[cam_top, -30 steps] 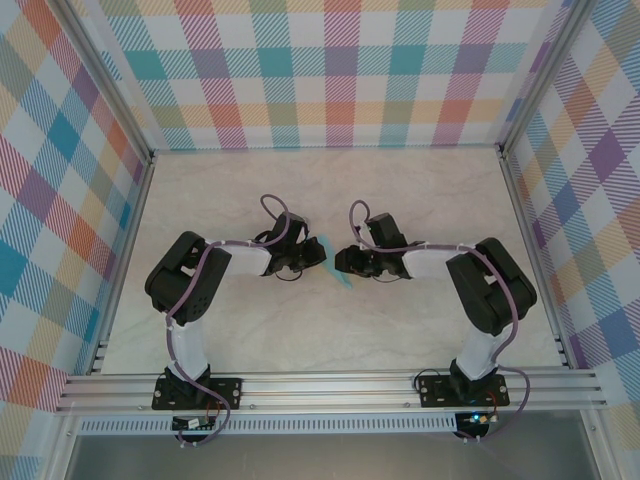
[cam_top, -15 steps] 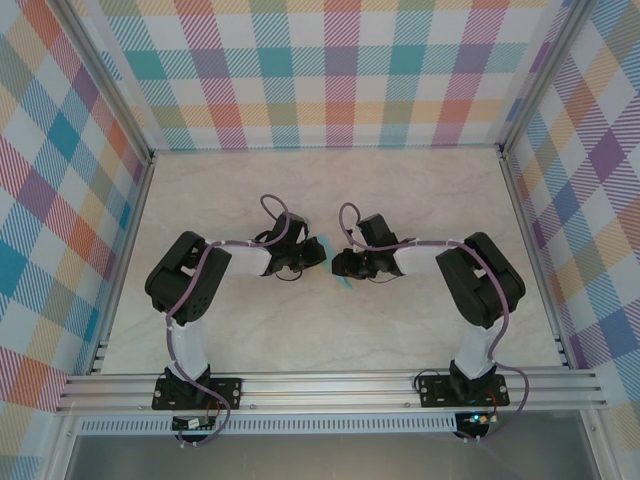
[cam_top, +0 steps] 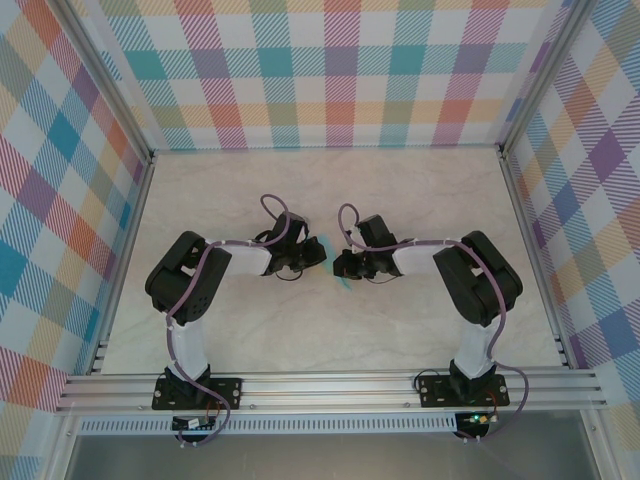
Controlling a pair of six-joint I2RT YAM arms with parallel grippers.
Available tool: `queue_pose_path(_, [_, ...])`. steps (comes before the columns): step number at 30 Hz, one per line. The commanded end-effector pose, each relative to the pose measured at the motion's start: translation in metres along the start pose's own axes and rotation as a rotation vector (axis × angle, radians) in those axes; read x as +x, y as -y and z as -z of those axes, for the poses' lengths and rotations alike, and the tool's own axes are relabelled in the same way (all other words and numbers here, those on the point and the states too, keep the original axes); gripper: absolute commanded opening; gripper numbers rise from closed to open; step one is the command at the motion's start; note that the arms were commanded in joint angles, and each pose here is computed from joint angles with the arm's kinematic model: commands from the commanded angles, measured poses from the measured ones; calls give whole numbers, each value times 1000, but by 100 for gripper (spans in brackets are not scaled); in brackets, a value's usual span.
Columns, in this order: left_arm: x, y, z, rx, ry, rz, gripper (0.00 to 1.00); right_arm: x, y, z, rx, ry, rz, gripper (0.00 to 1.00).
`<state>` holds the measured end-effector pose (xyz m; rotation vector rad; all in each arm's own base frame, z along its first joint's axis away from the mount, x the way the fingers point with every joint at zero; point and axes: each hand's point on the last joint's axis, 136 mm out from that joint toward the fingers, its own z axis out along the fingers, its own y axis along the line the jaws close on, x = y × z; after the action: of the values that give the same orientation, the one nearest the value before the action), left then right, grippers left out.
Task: Fold a paper plane with a square sheet of paper (pick it up from the middle)
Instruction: Fold the wing for the fifth time at the center of the table.
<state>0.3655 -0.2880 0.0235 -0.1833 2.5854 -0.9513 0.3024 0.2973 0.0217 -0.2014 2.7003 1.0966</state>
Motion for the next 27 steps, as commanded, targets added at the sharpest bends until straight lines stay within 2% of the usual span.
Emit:
queue_pose_path(1, [7, -5, -3, -36, -33, 1, 11, 2, 1, -2, -56, -4, -32, 0])
queue_pose_path(7, [-2, 7, 5, -8, -1, -26, 14, -2, -1, 3, -153, 0, -96, 0])
queue_pose_path(13, [-6, 19, 13, 53, 36, -51, 23, -5, 5, 3, -214, -8, -191, 0])
queue_pose_path(19, [-1, 27, 16, 141, 52, -56, 28, -4, 18, 3, -200, -7, -272, 0])
queue_pose_path(27, [5, 33, 16, 211, 43, -67, 28, 0, 32, -3, -156, -29, -336, 0])
